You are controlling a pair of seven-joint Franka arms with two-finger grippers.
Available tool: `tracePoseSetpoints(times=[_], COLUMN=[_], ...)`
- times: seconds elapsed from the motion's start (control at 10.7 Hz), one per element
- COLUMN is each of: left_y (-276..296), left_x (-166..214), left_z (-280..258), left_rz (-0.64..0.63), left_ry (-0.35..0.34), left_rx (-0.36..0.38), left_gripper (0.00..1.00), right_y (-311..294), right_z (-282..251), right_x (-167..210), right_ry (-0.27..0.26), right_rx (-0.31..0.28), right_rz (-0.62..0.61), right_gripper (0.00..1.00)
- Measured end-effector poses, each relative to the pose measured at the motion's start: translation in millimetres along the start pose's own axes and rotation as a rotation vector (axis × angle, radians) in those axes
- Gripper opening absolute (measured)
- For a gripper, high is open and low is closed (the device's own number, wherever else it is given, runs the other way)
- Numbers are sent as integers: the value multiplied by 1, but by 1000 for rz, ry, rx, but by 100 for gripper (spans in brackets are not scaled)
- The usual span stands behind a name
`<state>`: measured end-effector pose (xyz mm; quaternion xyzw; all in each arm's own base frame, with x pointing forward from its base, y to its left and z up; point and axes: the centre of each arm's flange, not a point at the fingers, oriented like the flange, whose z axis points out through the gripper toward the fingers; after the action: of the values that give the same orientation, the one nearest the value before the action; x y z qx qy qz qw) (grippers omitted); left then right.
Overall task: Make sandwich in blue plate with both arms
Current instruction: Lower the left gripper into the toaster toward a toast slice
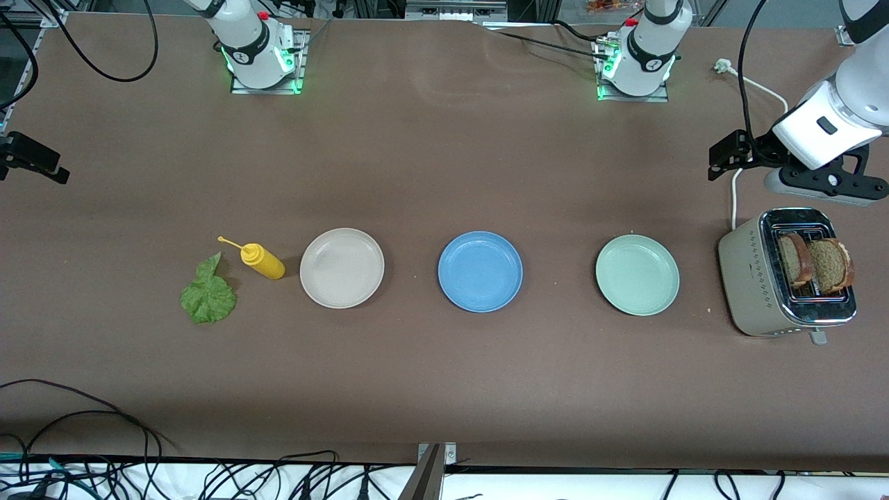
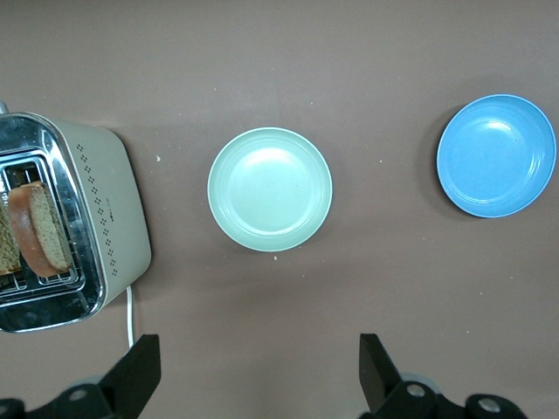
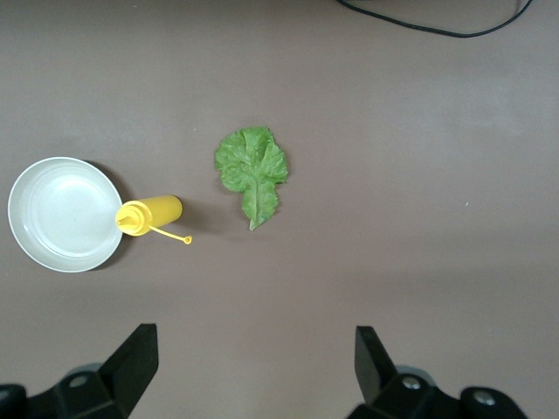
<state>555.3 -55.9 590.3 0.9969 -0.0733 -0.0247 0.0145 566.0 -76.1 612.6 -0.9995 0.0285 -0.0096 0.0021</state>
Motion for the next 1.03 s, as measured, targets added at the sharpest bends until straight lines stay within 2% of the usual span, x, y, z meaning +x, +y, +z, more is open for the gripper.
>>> tracePoseSetpoints(times=[0.56, 0.84, 1.03], left_y=[-15, -57, -87], left_x=[4, 21, 45], left_z=[9, 35, 53], left_rz=[-22, -72, -92], left_ry=[-17, -53, -73], left_rx=[7, 55, 136], left_gripper=[100, 100, 100], right_y=[2, 3, 3], right_z=[0, -1, -1], right_x=[0, 0, 0], right_ry=[1, 2, 2], right_rx=[0, 0, 0], right_rz=[3, 5, 5], right_gripper=[100, 100, 100])
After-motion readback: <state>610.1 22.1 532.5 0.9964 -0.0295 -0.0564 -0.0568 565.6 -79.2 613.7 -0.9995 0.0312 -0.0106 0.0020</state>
